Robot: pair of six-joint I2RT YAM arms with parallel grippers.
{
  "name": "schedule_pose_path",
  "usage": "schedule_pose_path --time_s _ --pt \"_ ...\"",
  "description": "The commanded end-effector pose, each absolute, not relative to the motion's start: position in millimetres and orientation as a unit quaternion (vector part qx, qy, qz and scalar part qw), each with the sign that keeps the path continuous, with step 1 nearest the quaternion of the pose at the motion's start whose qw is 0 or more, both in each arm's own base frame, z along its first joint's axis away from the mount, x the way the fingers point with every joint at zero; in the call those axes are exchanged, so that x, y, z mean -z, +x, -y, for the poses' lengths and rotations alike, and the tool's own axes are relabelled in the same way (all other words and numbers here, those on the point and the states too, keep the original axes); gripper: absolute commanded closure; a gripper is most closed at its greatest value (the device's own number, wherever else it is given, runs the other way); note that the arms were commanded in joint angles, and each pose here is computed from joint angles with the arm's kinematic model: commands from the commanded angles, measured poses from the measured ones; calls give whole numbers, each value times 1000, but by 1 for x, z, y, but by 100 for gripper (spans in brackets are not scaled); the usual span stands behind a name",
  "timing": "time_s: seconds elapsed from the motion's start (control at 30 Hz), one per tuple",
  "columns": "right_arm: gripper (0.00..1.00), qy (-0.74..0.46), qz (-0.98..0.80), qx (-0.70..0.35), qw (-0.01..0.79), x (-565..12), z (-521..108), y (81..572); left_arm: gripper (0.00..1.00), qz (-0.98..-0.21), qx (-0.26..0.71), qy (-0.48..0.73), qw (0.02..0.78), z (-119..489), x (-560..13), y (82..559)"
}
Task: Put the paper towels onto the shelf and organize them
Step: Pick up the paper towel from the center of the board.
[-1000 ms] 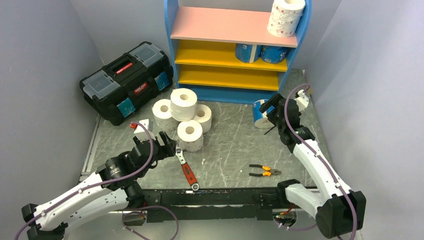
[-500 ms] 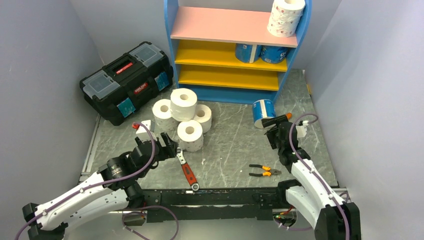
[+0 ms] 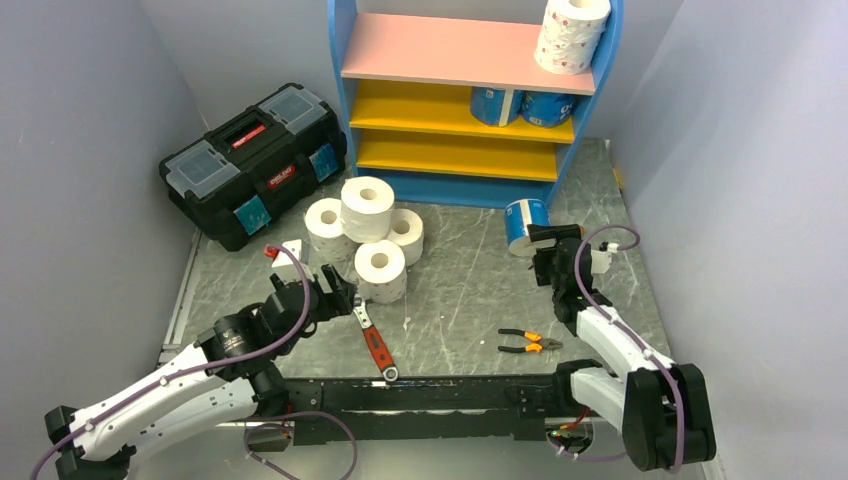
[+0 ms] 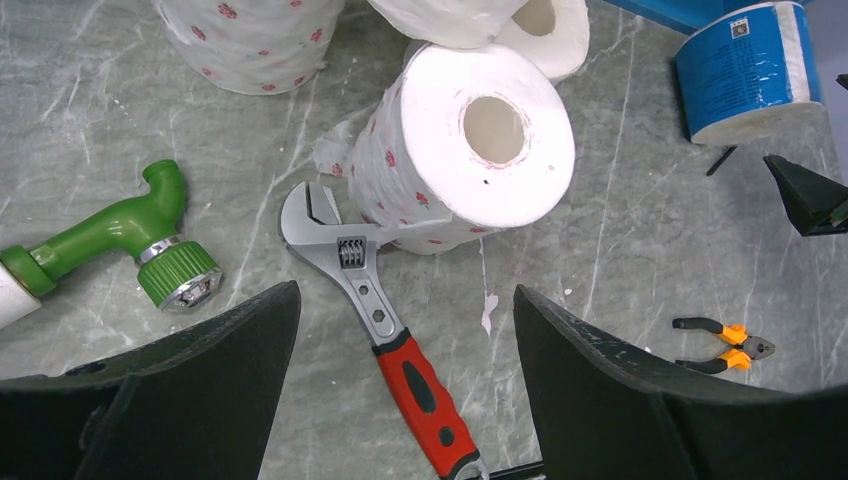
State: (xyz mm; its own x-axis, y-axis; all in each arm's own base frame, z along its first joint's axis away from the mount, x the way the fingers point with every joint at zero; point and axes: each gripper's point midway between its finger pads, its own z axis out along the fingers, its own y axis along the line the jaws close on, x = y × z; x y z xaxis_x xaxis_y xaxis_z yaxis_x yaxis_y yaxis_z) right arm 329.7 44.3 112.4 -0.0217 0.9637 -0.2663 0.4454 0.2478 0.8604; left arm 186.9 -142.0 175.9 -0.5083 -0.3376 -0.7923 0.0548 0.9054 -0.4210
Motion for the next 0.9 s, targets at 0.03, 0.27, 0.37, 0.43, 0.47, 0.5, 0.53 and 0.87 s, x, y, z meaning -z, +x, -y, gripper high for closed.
schedule_pose_path --time_s 0.03,0.27,0.37,0.43,0.47,0.5,0.53,0.87 --pt "10 532 -621 -319 480 -140 -40 352 16 -838 203 -84 499 144 -181 191" --pt "14 532 -623 -321 475 -131 -38 365 16 -839 195 -84 500 142 -181 192" --pt "16 531 -619 -323 481 -131 -37 369 16 -839 193 -85 501 142 -181 192" --pt "17 527 -617 -326 485 -134 -38 371 16 -840 191 -85 501 141 -180 193" --pt "17 525 -617 -330 486 -134 -39 373 16 -840 191 -85 501 141 -180 193" --pt "18 523 -615 -332 487 -135 -39 374 16 -840 190 -85 501 141 -180 193" --pt "19 522 -614 -334 488 -135 -40 375 16 -840 189 -86 501 141 -180 193" --pt "35 524 -615 -331 487 -129 -39 383 16 -843 184 -85 497 142 -178 194"
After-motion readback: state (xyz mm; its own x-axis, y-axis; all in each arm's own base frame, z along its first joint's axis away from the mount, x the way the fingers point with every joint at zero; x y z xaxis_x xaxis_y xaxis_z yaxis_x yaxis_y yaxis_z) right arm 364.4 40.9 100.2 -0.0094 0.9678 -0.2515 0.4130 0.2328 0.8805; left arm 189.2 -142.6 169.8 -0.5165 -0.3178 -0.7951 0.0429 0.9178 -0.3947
